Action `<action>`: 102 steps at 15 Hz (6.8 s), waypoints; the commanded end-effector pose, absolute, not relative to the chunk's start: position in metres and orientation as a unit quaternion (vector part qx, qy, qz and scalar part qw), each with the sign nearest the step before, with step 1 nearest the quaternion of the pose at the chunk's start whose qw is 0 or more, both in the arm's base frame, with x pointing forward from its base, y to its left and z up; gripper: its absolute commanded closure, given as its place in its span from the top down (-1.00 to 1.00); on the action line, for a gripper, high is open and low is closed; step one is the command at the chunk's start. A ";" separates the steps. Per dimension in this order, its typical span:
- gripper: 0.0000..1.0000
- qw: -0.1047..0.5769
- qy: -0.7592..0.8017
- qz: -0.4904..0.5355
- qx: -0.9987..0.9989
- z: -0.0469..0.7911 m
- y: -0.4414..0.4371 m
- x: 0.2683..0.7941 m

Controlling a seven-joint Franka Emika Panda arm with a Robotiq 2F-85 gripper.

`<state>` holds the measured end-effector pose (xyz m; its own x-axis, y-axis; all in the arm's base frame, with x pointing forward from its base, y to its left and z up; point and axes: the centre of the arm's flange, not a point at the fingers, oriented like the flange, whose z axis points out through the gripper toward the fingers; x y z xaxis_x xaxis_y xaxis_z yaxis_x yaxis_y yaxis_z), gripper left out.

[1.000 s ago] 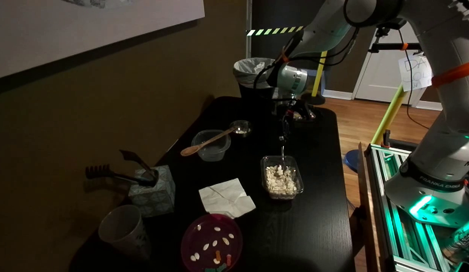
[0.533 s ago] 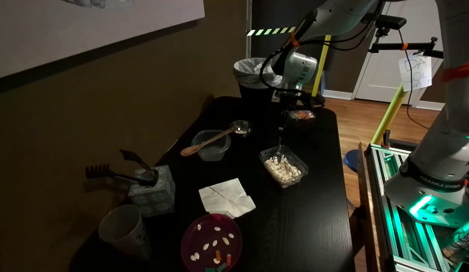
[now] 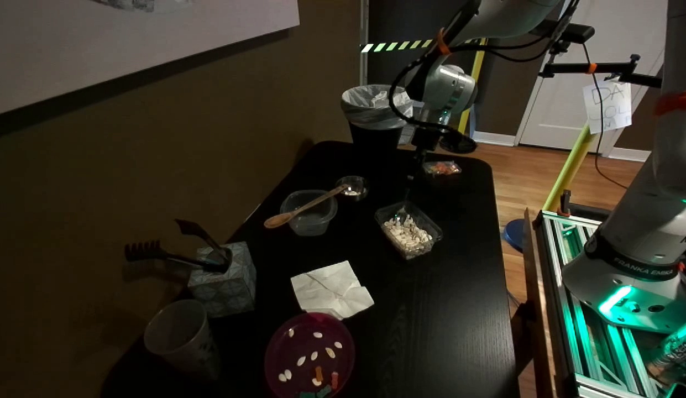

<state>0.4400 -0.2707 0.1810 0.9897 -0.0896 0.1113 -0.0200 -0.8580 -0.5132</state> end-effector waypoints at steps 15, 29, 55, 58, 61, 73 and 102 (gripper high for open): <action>-0.98 0.310 -0.032 -0.042 -0.949 0.148 -0.256 0.465; -0.98 0.530 0.093 0.197 -0.819 0.049 -0.281 0.490; -0.98 0.680 0.116 -0.083 -0.719 0.058 -0.357 0.479; -0.98 0.685 0.143 -0.122 -0.704 0.058 -0.363 0.475; -0.98 0.679 0.169 -0.164 -0.695 0.057 -0.370 0.472; -0.98 0.625 0.250 -0.289 -0.681 0.064 -0.386 0.453; -0.98 0.275 0.126 -0.475 -0.826 0.124 -0.340 0.422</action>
<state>0.4320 -0.3482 0.1171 0.5265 -0.4762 0.7043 0.0699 -0.8013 -0.5941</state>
